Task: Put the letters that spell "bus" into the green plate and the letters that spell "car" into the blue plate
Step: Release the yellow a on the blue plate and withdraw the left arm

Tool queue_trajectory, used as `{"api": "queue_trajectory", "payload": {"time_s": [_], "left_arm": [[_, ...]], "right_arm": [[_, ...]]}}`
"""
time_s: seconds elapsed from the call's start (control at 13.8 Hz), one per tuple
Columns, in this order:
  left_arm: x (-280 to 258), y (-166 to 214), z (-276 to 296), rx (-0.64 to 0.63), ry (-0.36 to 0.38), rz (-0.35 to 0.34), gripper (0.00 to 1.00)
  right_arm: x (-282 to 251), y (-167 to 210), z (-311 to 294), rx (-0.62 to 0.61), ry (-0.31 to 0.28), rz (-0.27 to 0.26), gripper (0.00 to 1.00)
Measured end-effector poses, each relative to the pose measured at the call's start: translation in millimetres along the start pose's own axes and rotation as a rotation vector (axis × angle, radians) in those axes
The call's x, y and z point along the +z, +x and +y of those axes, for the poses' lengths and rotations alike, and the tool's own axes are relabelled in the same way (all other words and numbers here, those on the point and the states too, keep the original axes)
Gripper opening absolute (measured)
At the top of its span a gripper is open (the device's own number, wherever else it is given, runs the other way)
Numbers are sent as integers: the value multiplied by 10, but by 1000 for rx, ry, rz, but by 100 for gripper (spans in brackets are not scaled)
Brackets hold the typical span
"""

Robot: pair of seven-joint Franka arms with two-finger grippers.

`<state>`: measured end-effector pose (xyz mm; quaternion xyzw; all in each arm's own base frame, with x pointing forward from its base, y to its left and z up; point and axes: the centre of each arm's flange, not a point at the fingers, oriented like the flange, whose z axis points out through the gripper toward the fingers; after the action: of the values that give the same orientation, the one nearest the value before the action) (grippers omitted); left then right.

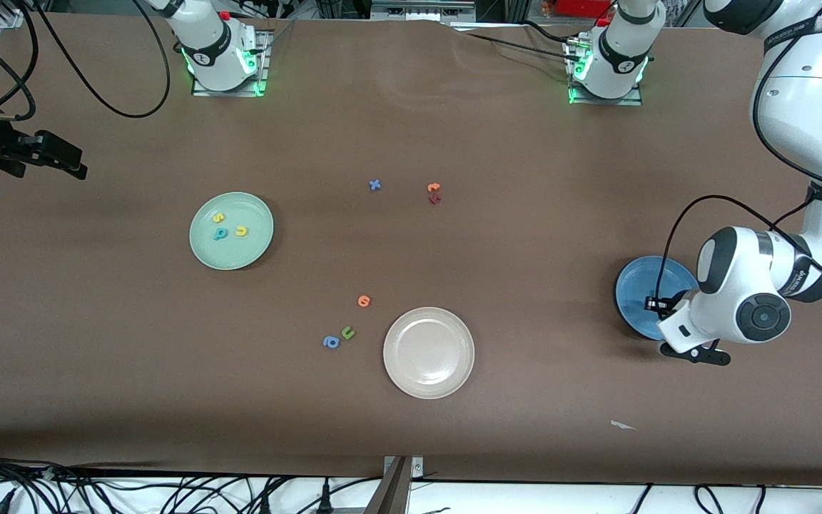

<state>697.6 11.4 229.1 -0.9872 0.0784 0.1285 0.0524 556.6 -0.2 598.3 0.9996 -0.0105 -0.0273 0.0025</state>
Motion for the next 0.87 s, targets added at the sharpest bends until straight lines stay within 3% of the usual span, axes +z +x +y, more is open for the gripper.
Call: {"api": "queue_trajectory", "payload": {"time_s": [0.22,0.51,0.73,0.87], "left_arm": [[-277,43,-99,-21,-1,53,99],[-811,-146,-360,-88,-57,89,100],[-1198,-424,-184,-134,-157,87,100],[-1478,-738,-6,-144,-152,78,100]], "right_arm": [[0,-2,-11,-2,0,-1,100],[-2,-3,-15,-2,0,-2,100],[0,-2,-16,-2,0,-2,100],[1,-1,-16,-2,0,-3,100]]}}
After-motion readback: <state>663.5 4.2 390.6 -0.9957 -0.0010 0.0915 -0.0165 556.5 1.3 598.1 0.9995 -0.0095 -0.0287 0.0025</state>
